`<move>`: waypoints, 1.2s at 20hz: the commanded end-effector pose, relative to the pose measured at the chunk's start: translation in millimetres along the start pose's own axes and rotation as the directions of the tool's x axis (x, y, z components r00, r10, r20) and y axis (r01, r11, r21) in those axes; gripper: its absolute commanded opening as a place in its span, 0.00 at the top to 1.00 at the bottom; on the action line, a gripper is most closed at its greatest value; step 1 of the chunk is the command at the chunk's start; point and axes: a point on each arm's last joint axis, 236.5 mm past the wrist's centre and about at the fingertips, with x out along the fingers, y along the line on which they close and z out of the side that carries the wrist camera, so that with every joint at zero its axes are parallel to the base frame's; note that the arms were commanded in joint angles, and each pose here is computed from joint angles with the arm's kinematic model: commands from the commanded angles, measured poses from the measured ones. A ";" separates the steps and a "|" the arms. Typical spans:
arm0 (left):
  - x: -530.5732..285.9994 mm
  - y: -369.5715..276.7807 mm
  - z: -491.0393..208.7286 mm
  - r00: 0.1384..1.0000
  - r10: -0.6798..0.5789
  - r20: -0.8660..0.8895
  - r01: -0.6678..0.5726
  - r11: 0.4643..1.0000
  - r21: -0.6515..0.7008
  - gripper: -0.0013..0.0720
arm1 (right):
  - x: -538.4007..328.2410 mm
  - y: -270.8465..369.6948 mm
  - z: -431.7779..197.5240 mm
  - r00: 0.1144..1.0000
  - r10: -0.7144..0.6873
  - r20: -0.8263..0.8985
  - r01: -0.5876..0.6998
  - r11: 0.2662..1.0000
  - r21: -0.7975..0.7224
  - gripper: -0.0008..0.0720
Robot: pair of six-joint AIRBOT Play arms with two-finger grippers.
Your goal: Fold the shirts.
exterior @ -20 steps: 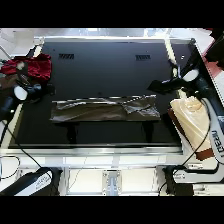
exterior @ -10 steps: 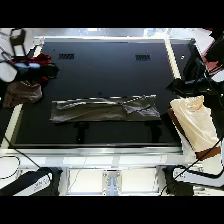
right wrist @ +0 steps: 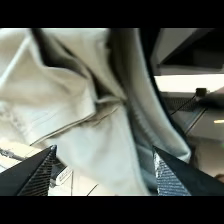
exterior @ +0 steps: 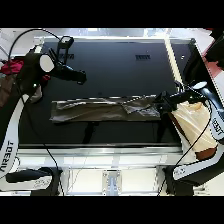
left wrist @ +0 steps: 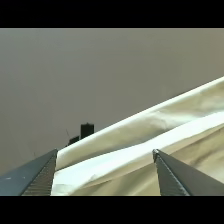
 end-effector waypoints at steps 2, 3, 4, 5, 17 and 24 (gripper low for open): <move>16.0 -6.1 -8.7 0.999 -0.013 -0.046 0.014 1.000 0.011 0.07 | 17.9 -16.5 10.3 1.000 -0.023 0.011 0.023 1.000 0.009 0.05; 19.5 -6.4 -12.1 0.998 -0.015 -0.061 0.016 1.000 0.010 0.07 | 20.0 -16.4 11.9 0.999 -0.030 0.017 0.030 1.000 -0.006 0.06; 23.4 -7.0 -17.3 0.996 -0.020 -0.084 0.021 1.000 0.006 0.07 | 21.7 -16.1 14.6 0.999 -0.038 0.028 0.039 0.999 -0.022 0.06; 27.4 -7.5 -23.1 0.994 -0.024 -0.109 0.025 1.000 0.004 0.07 | 23.8 -15.0 17.9 0.998 -0.044 0.042 0.046 0.998 -0.032 0.06; 64.5 -13.2 -55.2 0.969 -0.067 -0.236 0.062 0.998 -0.029 0.30 | 33.5 67.2 -10.1 0.995 0.047 -0.093 -0.066 0.973 -0.220 0.97; 102.9 -68.5 -73.6 0.913 -0.287 -0.288 0.254 0.956 -0.149 0.97 | -22.2 161.6 -7.4 0.996 0.087 0.030 -0.066 0.905 -0.420 0.97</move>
